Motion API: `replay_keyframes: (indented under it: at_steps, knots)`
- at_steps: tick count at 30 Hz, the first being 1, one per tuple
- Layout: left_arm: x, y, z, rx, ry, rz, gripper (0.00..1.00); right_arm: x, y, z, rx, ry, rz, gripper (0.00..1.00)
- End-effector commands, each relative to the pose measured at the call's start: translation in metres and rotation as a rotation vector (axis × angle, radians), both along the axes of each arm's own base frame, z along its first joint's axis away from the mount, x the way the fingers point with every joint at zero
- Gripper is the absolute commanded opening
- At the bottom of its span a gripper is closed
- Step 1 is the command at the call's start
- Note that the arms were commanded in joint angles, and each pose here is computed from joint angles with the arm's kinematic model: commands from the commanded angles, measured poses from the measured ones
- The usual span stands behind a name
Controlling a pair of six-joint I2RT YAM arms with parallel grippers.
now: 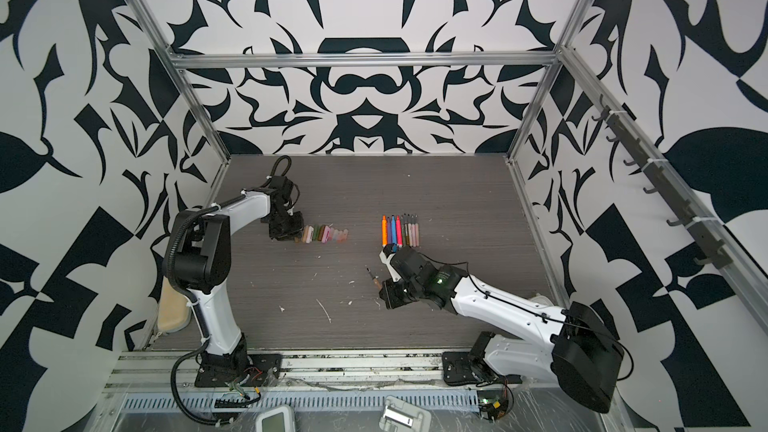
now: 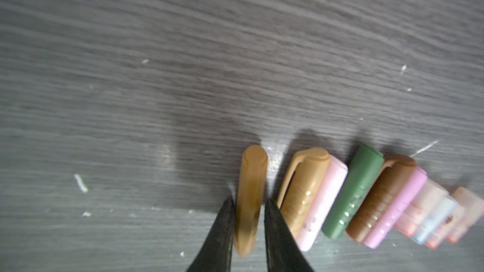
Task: Open the pen caps
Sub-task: 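Lower the tan cap into the cap row with the left gripper while the right withdraws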
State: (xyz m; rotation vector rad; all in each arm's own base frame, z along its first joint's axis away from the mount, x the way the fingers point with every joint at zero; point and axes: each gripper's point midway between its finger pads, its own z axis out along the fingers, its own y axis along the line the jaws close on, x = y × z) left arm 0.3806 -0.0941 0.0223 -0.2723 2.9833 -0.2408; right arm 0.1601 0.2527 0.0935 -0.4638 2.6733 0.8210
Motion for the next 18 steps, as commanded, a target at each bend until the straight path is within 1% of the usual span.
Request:
replay_keyframes:
  at_steps: [1, 10, 15, 18]
  knots:
    - [-0.001, 0.000, 0.008, -0.006, 0.007, 0.000, 0.24, 0.003, 0.002, 0.007, 0.011, -0.020, -0.001, 0.00]
    - [0.008, 0.000, 0.048, -0.027, -0.069, 0.008, 0.24, 0.003, 0.002, 0.007, 0.014, -0.020, 0.000, 0.00]
    - [0.005, 0.009, 0.052, -0.003, -0.068, 0.013, 0.23, 0.003, 0.002, 0.007, 0.016, -0.020, -0.002, 0.00]
    - [0.002, 0.016, 0.047, 0.017, -0.055, 0.021, 0.19, 0.003, 0.002, 0.009, 0.019, -0.022, -0.002, 0.00]
